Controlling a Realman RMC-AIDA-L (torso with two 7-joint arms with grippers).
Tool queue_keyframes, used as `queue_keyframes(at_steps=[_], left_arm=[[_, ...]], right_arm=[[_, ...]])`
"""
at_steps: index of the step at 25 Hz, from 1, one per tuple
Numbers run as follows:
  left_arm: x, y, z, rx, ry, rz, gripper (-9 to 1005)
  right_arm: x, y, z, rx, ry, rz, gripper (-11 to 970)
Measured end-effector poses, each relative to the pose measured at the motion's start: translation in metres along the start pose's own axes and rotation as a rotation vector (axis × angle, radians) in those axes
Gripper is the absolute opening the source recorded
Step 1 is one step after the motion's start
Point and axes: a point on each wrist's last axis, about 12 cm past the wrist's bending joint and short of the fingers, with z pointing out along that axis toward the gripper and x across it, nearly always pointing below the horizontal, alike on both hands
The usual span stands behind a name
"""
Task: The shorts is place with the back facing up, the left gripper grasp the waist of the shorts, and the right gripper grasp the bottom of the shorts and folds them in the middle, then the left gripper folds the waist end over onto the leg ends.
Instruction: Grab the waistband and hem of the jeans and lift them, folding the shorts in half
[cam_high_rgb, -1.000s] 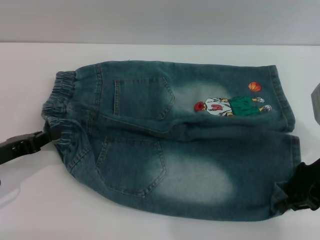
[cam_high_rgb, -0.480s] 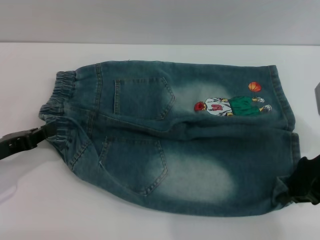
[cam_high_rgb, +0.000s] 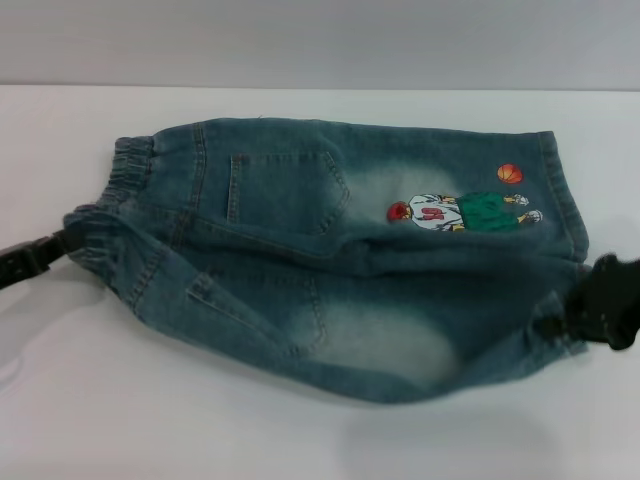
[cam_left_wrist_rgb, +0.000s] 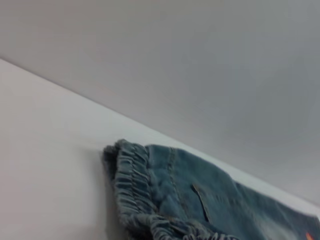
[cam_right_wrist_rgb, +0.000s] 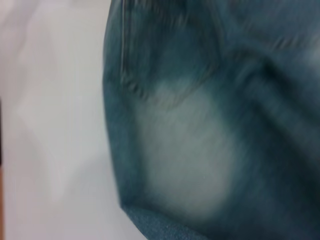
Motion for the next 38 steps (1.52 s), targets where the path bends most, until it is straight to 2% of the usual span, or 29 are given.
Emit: queue_keyframes(at_steps=[7, 13, 21, 29, 38], left_arm=[[-0.004, 0.010, -0.016, -0.053, -0.107, -0.093, 44], [-0.007, 0.009, -0.016, -0.040, -0.100, -0.067, 44], [0.000, 0.008, -0.018, -0.040, -0.097, -0.040, 44], [0.005, 0.004, -0.011, -0.036, -0.106, -0.032, 44], [-0.003, -0.001, -0.001, -0.012, -0.143, -0.015, 44]], right_arm=[[0.009, -0.004, -0.018, 0.082, -0.210, -0.012, 2], [0.015, -0.011, -0.032, 0.203, -0.379, -0.015, 2], [0.019, -0.019, -0.039, 0.331, -0.509, 0.003, 2], [0.012, -0.030, -0.031, 0.404, -0.543, 0.017, 2], [0.004, -0.035, -0.017, 0.451, -0.552, -0.014, 1]])
